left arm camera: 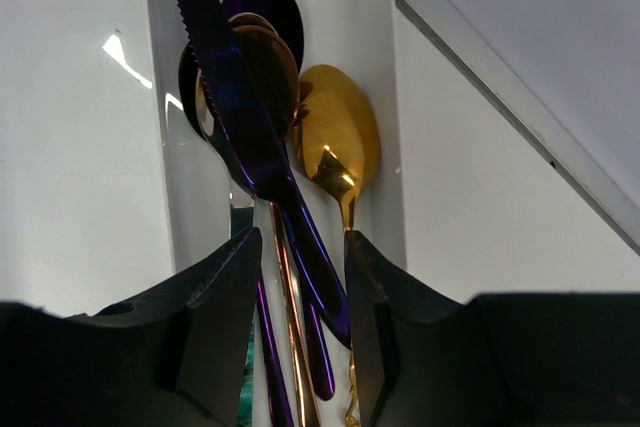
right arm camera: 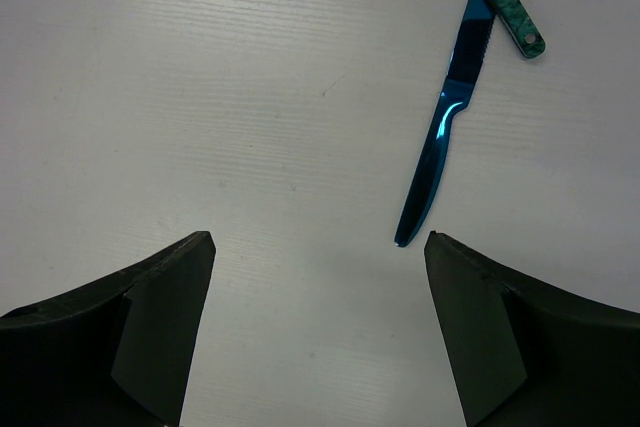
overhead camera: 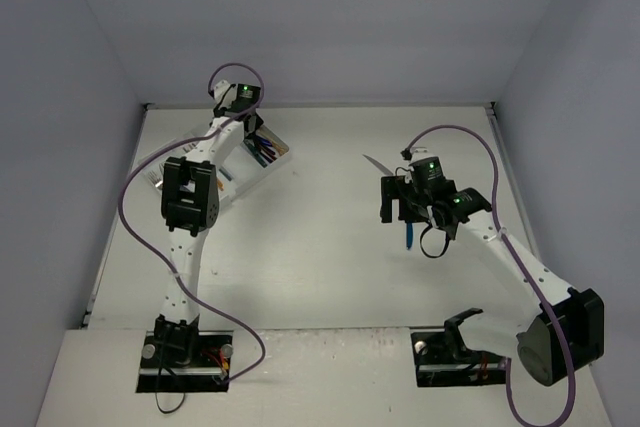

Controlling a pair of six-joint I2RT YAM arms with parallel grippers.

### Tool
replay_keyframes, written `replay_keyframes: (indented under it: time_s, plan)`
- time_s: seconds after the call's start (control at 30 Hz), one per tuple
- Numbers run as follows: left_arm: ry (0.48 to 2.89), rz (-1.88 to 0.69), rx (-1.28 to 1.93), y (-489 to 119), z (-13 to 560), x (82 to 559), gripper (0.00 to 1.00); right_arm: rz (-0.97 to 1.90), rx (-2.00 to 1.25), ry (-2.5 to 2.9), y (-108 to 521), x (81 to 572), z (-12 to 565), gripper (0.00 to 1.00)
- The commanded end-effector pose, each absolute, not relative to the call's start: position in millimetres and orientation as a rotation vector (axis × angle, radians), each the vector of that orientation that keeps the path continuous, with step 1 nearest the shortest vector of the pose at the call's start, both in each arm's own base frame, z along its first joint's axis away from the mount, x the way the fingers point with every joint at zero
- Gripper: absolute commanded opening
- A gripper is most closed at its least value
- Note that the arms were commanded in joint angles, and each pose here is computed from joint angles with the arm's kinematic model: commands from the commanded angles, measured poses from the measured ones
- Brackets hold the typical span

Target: Sort the eating utensils into containers

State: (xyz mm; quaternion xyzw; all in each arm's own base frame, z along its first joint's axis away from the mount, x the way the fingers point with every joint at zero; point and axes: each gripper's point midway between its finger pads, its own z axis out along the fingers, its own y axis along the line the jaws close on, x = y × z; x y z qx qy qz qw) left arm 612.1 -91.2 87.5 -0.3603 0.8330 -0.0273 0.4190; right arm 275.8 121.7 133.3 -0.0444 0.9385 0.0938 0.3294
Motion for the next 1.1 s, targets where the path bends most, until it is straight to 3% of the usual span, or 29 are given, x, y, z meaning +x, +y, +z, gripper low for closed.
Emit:
replay_keyframes:
  time_s: [0.0,0.4,0.77,1.07]
  plan:
    - [2.021,-0.026,-0.951,-78,110,616,0.36,0.3,-0.148,2.397,128,282,152,0.84]
    - [2.054,-0.01,-0.981,-73,86,620,0.36,0.304,-0.163,2.422,129,285,146,0.84]
    - [1.911,-0.109,-0.98,-73,140,625,0.36,0.319,-0.175,2.433,131,284,143,0.84]
    - [1.883,-0.154,-0.966,-76,144,640,0.36,0.329,-0.194,2.444,134,284,140,0.84]
